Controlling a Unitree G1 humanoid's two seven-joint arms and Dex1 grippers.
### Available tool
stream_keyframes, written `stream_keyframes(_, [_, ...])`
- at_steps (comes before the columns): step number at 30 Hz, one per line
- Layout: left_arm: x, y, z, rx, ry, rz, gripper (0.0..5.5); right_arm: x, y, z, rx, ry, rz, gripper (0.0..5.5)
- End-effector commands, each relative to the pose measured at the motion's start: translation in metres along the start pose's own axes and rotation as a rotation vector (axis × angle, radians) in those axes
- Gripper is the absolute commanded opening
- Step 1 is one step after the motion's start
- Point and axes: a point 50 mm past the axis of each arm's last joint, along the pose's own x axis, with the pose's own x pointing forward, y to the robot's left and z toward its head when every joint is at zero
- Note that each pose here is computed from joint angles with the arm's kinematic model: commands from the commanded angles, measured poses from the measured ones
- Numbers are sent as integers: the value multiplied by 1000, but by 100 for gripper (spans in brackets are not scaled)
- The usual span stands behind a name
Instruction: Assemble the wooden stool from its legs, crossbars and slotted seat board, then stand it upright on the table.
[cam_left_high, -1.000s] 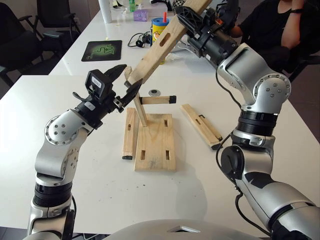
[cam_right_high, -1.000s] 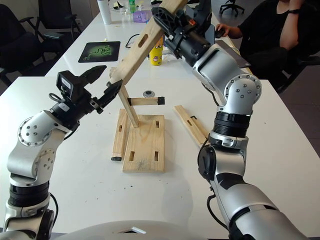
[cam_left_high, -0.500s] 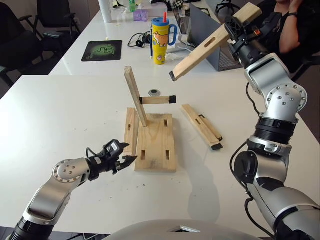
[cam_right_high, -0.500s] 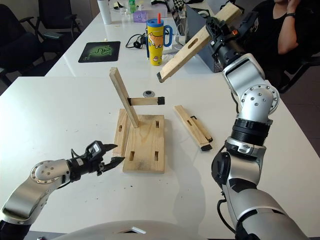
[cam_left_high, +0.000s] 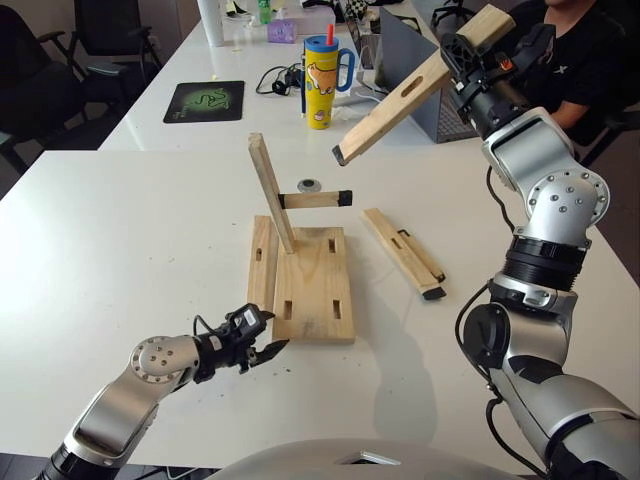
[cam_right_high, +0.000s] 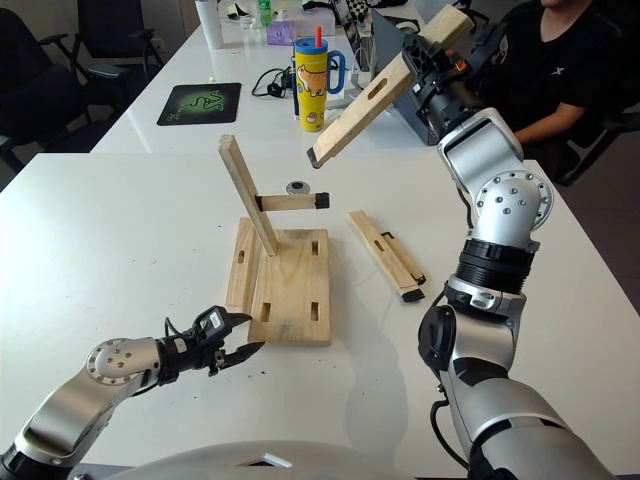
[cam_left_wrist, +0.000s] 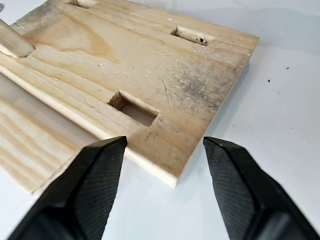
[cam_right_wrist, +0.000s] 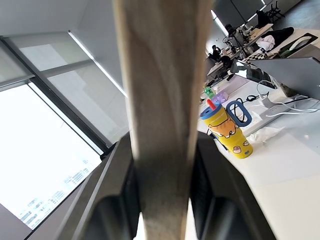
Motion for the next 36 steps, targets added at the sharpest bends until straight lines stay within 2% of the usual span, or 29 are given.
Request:
stream_keyframes(1, [13,-14,-7,-60,12,-75,286,-3,-2,2,-30,-13,-16,105])
stream_keyframes(7, [29,-7,5,-62,-50,-65,286,-4,-16,5,-192,-43,-104,105])
stream_keyframes(10, [30,-7,8,-61,-67,-57,286,-6,-23,-7,-254,4,-96,105])
stream_keyframes(18, [25,-4,12,-91,-110,-15,286,-16,-36,-74,-265,189,-32,105])
stream_keyframes(36, [31,-3,10,-115,-124,26,286,-17,-53,-107,-188,171,-33,104])
